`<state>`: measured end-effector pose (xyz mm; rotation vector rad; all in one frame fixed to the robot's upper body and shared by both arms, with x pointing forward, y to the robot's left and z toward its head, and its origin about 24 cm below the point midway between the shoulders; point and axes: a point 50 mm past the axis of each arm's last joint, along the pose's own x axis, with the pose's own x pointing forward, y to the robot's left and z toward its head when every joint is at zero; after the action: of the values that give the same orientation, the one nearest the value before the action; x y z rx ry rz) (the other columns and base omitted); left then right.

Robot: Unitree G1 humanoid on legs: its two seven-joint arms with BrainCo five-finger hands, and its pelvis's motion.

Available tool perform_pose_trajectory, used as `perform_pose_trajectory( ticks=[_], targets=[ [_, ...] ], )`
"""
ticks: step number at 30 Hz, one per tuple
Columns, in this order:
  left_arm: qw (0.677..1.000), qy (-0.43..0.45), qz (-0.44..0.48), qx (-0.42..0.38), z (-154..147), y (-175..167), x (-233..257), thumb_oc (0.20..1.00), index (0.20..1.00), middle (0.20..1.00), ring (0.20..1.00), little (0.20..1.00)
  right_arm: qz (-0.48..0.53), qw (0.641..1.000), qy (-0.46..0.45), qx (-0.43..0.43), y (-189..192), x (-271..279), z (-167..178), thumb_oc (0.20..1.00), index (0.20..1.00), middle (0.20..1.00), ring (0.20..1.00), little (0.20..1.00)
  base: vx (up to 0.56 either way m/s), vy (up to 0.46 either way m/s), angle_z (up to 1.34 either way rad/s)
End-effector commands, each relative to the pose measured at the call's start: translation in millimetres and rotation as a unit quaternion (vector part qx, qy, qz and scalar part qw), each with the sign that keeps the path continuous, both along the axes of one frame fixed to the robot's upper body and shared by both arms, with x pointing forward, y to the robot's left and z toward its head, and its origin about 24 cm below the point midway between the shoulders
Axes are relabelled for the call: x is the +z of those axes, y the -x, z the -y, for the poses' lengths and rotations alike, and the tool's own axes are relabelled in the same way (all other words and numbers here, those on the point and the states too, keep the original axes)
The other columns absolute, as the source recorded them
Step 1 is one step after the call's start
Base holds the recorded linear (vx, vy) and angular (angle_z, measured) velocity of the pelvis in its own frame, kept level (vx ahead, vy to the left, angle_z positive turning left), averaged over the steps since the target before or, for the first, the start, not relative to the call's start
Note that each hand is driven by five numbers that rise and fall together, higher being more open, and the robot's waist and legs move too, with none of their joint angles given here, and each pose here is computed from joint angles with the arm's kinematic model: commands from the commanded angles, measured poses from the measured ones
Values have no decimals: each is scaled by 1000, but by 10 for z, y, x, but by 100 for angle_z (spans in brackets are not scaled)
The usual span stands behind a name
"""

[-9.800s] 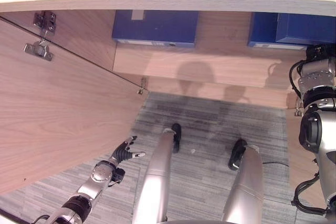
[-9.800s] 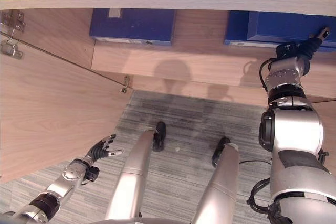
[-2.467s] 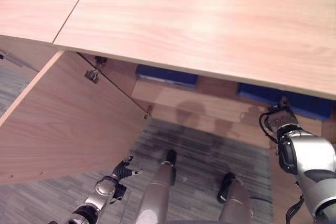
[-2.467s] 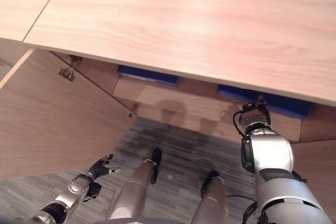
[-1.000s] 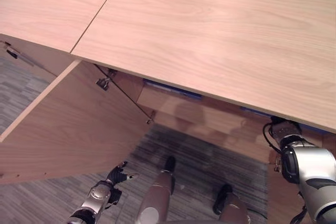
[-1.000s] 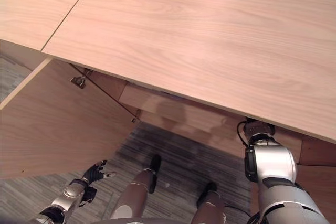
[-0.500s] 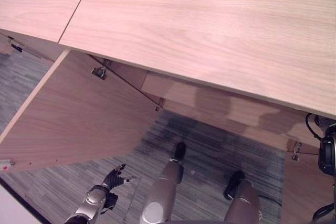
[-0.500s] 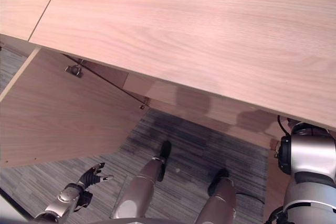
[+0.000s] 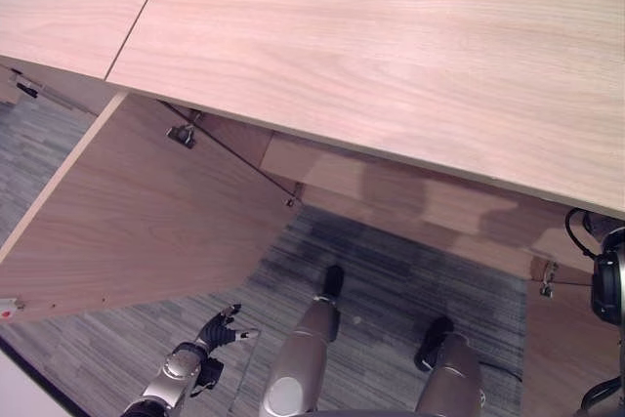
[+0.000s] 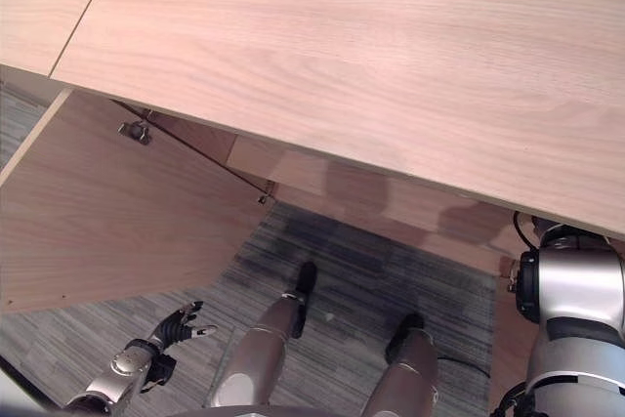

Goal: Put the empty folder in the office cabinet

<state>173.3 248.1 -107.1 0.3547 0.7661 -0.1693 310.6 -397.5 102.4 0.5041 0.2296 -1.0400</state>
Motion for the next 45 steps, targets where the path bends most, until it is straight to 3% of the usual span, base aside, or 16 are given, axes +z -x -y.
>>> perform_pose_trajectory(
  ticks=[1, 10, 18, 26, 34, 37, 40, 41, 45],
  targets=[
    [1000, -25, -4, 3, -191, 42, 37, 1000, 1000, 1000, 1000, 1000, 165, 983, 56, 54, -264, 450, -108, 1000, 1000, 1000, 1000, 1000, 86, -25, -4],
    [1000, -14, 5, 25, -193, 69, 30, 1000, 1000, 1000, 1000, 1000, 210, 974, -44, 75, -190, -442, -712, 1000, 1000, 1000, 1000, 1000, -9, 30, -2],
    [998, -20, -33, 56, -263, 360, -104, 1000, 1000, 1000, 1000, 1000, 187, 969, -37, 155, 376, -1135, -1159, 1000, 1000, 1000, 1000, 1000, 33, 40, -2],
    [994, -25, -64, 79, -396, 648, -151, 1000, 1000, 1000, 1000, 1000, 125, 964, -69, 223, 895, -1579, -1360, 1000, 1000, 1000, 1000, 1000, 79, 59, -11],
    [989, -36, -108, 96, -368, 886, -274, 1000, 1000, 1000, 1000, 1000, -42, 939, -83, 331, 1332, -2068, -1652, 1000, 1000, 1000, 1000, 1000, 80, 45, -8],
    [989, -23, -109, 97, -263, 879, -316, 1000, 1000, 1000, 1000, 1000, -187, 863, 19, 468, 1501, -2226, -1759, 1000, 1000, 1000, 1000, 1000, 43, 45, -14],
    [992, -17, -98, 76, -140, 756, -328, 1000, 1000, 1000, 1000, 1000, -274, 756, 96, 587, 1651, -2343, -1895, 1000, 1000, 1000, 1000, 1000, -7, 57, -15],
    [992, -17, -98, 76, -140, 756, -328, 1000, 1000, 1000, 1000, 1000, -274, 756, 96, 587, 1651, -2343, -1895, 1000, 1000, 1000, 1000, 1000, -5, 56, -14],
    [994, -15, -98, 53, -23, 676, -351, 1000, 1000, 1000, 1000, 1000, -338, 684, 113, 637, 1883, -2476, -1931, 1000, 1000, 1000, 1000, 1000, 14, 68, -11]
  ],
)
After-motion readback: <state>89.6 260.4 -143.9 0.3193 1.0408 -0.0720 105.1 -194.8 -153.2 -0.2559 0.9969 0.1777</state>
